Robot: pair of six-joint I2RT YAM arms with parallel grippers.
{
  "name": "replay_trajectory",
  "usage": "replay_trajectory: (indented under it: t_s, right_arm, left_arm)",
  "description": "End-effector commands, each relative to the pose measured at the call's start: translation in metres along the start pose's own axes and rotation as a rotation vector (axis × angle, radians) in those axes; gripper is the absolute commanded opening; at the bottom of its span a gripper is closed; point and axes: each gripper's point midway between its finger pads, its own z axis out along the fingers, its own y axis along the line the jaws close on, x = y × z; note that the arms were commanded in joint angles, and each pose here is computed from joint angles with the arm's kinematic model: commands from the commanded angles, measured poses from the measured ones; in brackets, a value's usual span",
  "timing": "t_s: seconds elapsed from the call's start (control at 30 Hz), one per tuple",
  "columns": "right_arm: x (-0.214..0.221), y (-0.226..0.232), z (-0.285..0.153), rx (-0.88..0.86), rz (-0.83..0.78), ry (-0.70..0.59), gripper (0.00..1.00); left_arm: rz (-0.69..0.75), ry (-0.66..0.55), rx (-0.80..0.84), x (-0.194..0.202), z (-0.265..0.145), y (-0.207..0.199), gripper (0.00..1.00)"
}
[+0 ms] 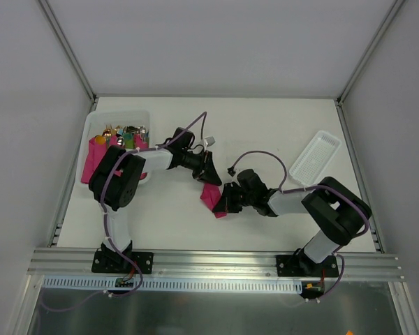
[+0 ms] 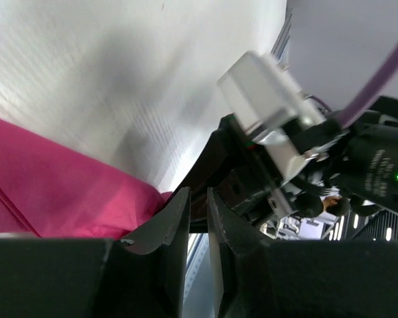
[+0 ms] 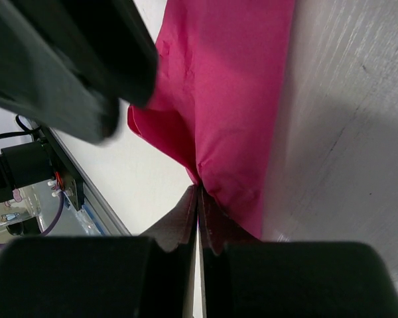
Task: Place the utensils on the paper napkin and roll it up
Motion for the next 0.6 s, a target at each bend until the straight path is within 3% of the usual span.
replay_trajectory:
  t_s: [0.0, 0.23, 0.43, 0.57]
  right_arm:
    - [0.018, -0.024, 0.000, 0.075, 0.023, 0.045, 0.04]
    - [0.020, -0.027, -0.002, 0.081, 0.027, 0.046, 0.07]
    - [0.019, -0.023, -0.004, 0.070, 0.016, 0.042, 0.16]
    - [0.018, -0.012, -0.009, 0.033, 0.005, 0.038, 0.39]
  left_arm:
    - [-0.023, 0.050, -0.018, 0.021, 0.005, 0.015, 0.16]
    - [-0.059, 0.059, -0.054, 0.022, 0.010, 0.047, 0.10]
    - [-0.118, 0.069, -0.101, 0.025, 0.015, 0.077, 0.02]
    - [-0.137, 0.082, -0.122, 0.031, 0.017, 0.097, 0.00]
